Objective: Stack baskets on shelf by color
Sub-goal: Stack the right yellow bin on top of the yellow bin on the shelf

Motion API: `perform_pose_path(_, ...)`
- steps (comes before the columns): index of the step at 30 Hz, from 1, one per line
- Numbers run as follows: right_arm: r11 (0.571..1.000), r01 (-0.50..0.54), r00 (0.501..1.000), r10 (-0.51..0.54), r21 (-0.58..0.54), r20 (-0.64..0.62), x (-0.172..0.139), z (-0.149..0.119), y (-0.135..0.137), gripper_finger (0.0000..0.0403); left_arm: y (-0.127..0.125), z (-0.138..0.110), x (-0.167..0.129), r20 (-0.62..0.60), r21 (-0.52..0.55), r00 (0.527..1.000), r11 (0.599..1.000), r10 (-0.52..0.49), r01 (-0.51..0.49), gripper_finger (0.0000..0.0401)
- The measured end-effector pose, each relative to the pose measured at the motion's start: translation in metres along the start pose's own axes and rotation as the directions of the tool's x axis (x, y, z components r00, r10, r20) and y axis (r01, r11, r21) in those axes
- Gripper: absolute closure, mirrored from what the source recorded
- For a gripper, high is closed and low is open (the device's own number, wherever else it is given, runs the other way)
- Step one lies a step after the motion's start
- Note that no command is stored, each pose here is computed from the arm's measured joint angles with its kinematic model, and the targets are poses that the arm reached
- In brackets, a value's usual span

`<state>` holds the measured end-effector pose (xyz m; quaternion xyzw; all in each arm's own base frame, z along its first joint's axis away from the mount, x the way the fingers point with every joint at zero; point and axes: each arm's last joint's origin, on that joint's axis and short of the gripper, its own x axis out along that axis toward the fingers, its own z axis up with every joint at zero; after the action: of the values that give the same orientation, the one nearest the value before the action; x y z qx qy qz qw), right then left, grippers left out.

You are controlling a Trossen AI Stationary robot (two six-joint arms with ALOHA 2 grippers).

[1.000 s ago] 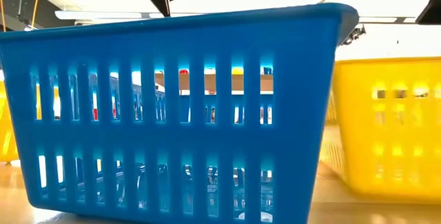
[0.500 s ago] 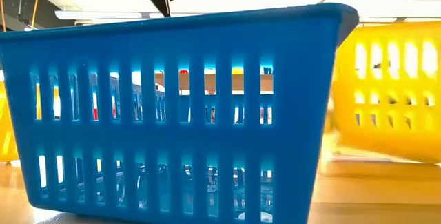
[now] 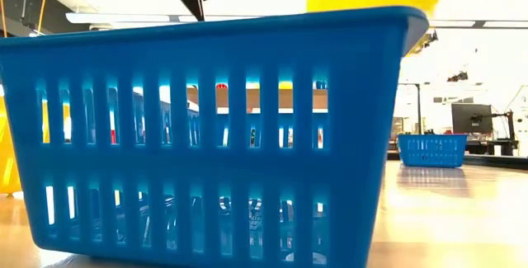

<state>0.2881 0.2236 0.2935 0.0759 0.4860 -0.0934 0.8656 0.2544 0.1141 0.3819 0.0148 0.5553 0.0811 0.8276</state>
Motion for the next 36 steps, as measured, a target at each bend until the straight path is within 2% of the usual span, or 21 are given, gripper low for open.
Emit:
perform_pose_path(7, 0.991, 0.028, 0.994, -0.014, -0.134, 0.106, -0.029, 0.034, -0.046, 0.0402, -0.007, 0.002, 0.0, 0.003, 0.014, 1.0, 1.0, -0.009, 0.009, 0.0295)
perform_pose_path(14, 0.959, 0.113, 0.981, -0.066, -0.259, 0.183, -0.046, 0.064, -0.097, 0.0403, -0.019, 0.006, 0.0, 0.006, 0.009, 1.0, 1.0, -0.027, 0.027, 0.0295)
perform_pose_path(21, 0.91, 0.237, 0.96, -0.165, -0.341, 0.228, -0.05, 0.083, -0.138, 0.0403, -0.032, 0.009, 0.0, 0.011, 0.049, 0.999, 0.998, -0.046, 0.046, 0.0295)
perform_pose_path(24, 0.876, 0.303, 0.946, -0.229, -0.376, 0.23, -0.047, 0.091, -0.154, 0.0403, -0.036, 0.009, 0.0, 0.011, 0.054, 0.999, 0.997, -0.051, 0.05, 0.0295)
perform_pose_path(31, 0.816, 0.408, 0.912, -0.343, -0.409, 0.224, -0.04, 0.107, -0.197, 0.0403, -0.038, 0.01, -0.001, 0.008, -0.025, 0.999, 0.999, -0.047, 0.047, 0.0295)
perform_pose_path(36, 0.776, 0.483, 0.875, -0.419, -0.406, 0.241, -0.039, 0.119, -0.228, 0.0403, -0.038, 0.006, -0.001, -0.042, -0.082, 0.999, 0.997, 0.004, -0.007, 0.0295)
